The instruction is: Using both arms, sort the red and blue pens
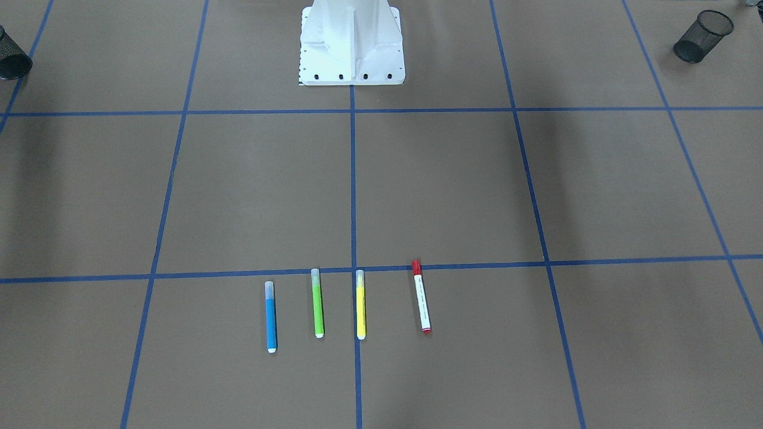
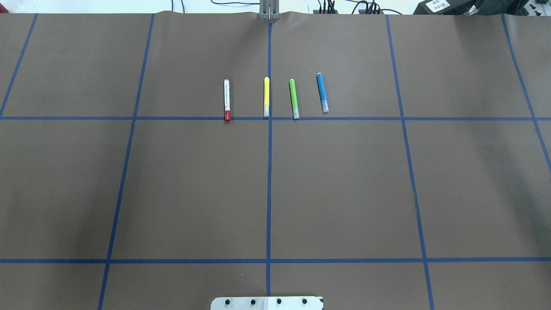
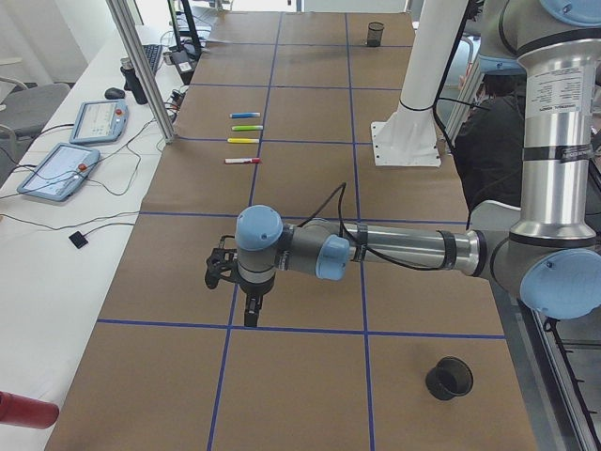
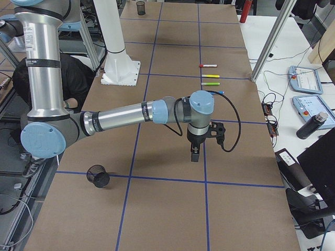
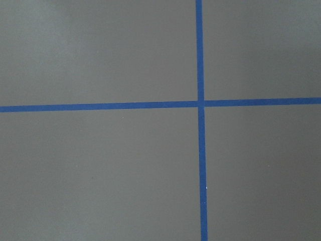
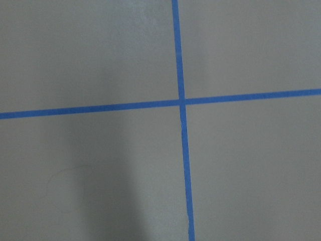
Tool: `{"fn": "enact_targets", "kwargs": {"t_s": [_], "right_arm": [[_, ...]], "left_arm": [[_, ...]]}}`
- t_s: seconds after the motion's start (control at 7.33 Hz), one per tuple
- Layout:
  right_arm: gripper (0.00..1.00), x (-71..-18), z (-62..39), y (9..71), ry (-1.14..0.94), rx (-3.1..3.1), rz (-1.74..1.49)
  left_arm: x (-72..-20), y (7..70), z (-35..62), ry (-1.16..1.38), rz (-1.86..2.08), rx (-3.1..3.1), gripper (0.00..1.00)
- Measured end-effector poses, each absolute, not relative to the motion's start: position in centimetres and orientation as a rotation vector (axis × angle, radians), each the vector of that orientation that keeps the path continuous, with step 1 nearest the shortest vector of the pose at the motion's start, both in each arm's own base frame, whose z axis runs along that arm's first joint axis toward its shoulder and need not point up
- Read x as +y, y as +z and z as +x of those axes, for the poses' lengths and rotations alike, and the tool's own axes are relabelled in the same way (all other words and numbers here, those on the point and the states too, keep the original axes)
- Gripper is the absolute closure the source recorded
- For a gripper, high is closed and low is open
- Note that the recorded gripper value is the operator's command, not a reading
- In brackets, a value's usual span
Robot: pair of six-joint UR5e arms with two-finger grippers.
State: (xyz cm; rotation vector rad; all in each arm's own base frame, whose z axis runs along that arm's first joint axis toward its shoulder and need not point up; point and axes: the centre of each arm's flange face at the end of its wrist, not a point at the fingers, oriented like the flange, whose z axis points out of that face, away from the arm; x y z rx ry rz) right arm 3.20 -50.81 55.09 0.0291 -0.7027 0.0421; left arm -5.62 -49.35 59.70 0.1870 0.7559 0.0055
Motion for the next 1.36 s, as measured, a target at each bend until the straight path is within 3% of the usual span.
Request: {"fn": "enact_targets", "kwargs": {"t_s": [0.41,0.82,1.36], "right_arm": [[0.00,-52.7,-0.5,54.7,-0.059,-0.736,0.105],[0.00,-53.8,-3.5,55.8,-0.122,-0.767,0.170],[0.00,-57.9,-10.2,50.7,-0.091,-0.796,0.129]], "left_arm": [[-57.2,51.5,2.0,0.154,0.265,0.760,0.00],[-64.5,38.3,15.4,0.185,0.175,0.718,0.00],[-69.5,26.6,35.1,0.089,0.033,0.753,0.00]]}}
